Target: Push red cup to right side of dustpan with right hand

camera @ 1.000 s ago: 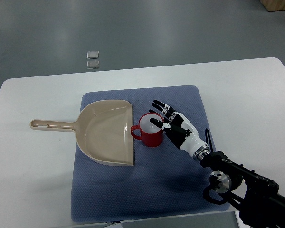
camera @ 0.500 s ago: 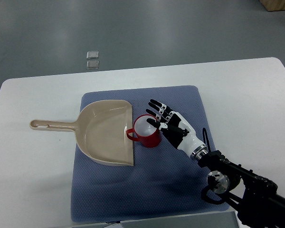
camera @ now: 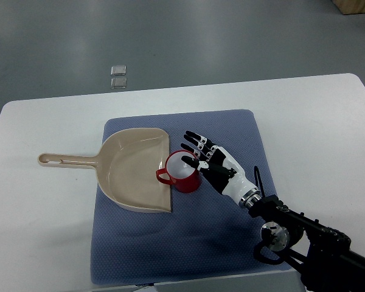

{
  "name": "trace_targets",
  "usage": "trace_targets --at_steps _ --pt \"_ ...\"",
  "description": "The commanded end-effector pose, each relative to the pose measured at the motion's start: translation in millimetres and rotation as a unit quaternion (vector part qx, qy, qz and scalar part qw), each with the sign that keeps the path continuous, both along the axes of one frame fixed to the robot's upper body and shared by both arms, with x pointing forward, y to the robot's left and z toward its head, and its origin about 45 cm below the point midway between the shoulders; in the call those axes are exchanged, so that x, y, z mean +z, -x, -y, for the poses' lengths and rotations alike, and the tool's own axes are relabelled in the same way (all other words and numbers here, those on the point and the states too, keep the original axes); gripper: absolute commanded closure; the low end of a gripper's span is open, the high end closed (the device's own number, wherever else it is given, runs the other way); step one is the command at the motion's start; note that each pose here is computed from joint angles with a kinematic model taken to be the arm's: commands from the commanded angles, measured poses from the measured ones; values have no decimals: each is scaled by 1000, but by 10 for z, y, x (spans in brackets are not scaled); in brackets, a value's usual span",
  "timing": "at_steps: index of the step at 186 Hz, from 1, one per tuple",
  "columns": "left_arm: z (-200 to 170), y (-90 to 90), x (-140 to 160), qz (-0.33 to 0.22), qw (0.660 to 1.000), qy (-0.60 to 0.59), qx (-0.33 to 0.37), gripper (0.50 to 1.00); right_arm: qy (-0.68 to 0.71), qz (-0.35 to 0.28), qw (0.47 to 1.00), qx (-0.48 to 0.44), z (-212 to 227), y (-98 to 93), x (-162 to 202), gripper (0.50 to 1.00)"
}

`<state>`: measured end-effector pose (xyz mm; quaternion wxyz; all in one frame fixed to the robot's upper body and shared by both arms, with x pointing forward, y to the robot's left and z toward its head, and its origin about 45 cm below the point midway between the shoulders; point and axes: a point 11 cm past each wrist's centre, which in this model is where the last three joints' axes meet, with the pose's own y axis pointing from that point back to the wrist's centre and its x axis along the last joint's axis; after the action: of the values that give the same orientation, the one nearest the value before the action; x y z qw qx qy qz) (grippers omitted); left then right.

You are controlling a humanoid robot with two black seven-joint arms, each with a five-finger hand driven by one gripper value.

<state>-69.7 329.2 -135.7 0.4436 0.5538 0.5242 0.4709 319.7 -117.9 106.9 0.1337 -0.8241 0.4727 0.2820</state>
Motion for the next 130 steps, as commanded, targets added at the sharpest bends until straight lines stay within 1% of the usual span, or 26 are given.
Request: trace_targets --at_steps 1,21,52,72,86,101,130 --pt "0 0 0 0 1000 0 0 500 4 1 1000 3 -7 6 -4 568" --pt "0 0 0 0 1000 0 0 500 9 3 1000 0 31 -14 -1 568" --pt "0 0 0 0 1000 0 0 500 17 10 1000 -11 171 -106 44 568" --pt "0 0 0 0 1000 0 0 500 31 22 999 -18 336 -215 114 568" --pt "0 0 0 0 1000 0 0 500 41 26 999 -21 450 -252 128 568" --pt "0 0 0 0 1000 0 0 500 48 42 997 -33 628 -383 246 570" --pt "0 1 0 0 1000 0 -1 500 58 52 996 -51 985 -529 373 568"
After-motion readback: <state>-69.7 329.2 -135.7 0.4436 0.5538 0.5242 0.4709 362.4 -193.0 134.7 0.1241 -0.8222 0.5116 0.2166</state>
